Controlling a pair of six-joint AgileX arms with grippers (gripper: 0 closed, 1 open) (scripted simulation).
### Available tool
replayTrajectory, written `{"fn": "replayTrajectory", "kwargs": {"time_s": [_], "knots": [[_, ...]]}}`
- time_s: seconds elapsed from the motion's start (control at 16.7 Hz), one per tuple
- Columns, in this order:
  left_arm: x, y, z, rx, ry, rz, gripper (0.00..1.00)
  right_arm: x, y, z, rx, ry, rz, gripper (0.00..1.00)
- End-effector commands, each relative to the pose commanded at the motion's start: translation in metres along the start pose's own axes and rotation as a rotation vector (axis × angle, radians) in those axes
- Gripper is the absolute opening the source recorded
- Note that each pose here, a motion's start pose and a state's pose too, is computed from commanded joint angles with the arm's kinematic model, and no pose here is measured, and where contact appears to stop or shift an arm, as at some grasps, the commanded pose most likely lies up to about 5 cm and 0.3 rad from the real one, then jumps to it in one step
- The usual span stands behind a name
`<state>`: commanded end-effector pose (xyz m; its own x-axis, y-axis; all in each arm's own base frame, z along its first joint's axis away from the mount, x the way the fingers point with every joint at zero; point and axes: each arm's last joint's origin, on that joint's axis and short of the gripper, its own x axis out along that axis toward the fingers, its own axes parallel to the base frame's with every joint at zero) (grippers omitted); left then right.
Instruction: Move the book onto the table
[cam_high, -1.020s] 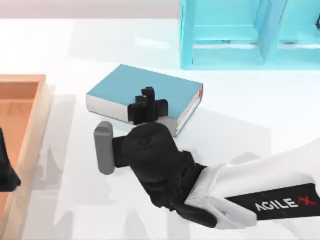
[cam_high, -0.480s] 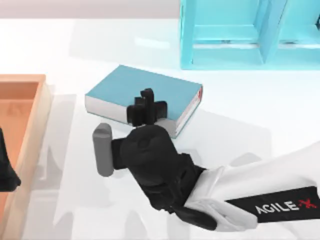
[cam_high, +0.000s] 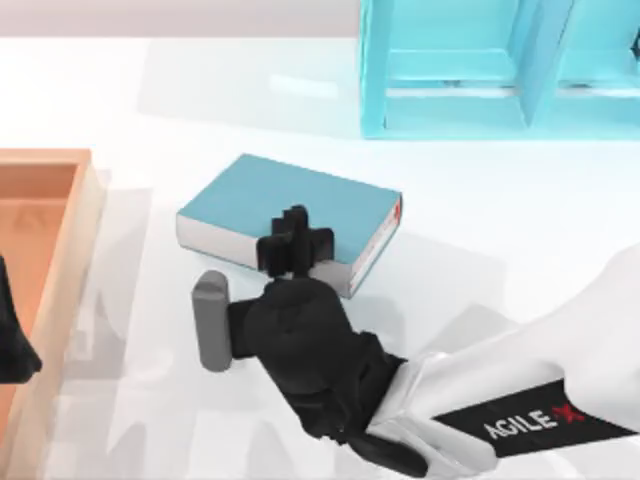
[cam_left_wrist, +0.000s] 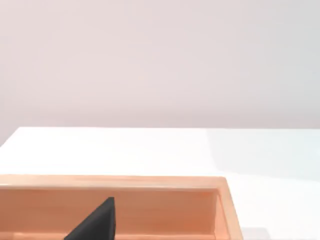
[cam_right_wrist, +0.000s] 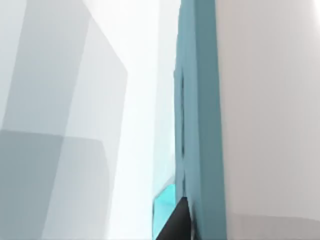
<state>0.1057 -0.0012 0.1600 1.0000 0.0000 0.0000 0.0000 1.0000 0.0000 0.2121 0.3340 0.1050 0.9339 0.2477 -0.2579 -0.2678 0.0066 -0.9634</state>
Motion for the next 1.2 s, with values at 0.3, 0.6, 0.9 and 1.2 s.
{"fn": "replayTrajectory", "kwargs": {"time_s": [0.3,0.6,0.9,1.2], "knots": [[0.0,0.0,0.0,0.0,0.0,0.0,1.0,0.0001,0.0002,0.0,0.0,0.0,0.0,0.15],[0.0,0.0,0.0,0.0,0.0,0.0,1.0,0.0001,0.0002,0.0,0.0,0.0,0.0,0.53],[0.0,0.0,0.0,0.0,0.0,0.0,1.0,0.0001,0.0002,0.0,0.0,0.0,0.0,0.9],[0.0,0.0,0.0,0.0,0.0,0.0,1.0,0.0001,0.0002,0.0,0.0,0.0,0.0,1.0]]}}
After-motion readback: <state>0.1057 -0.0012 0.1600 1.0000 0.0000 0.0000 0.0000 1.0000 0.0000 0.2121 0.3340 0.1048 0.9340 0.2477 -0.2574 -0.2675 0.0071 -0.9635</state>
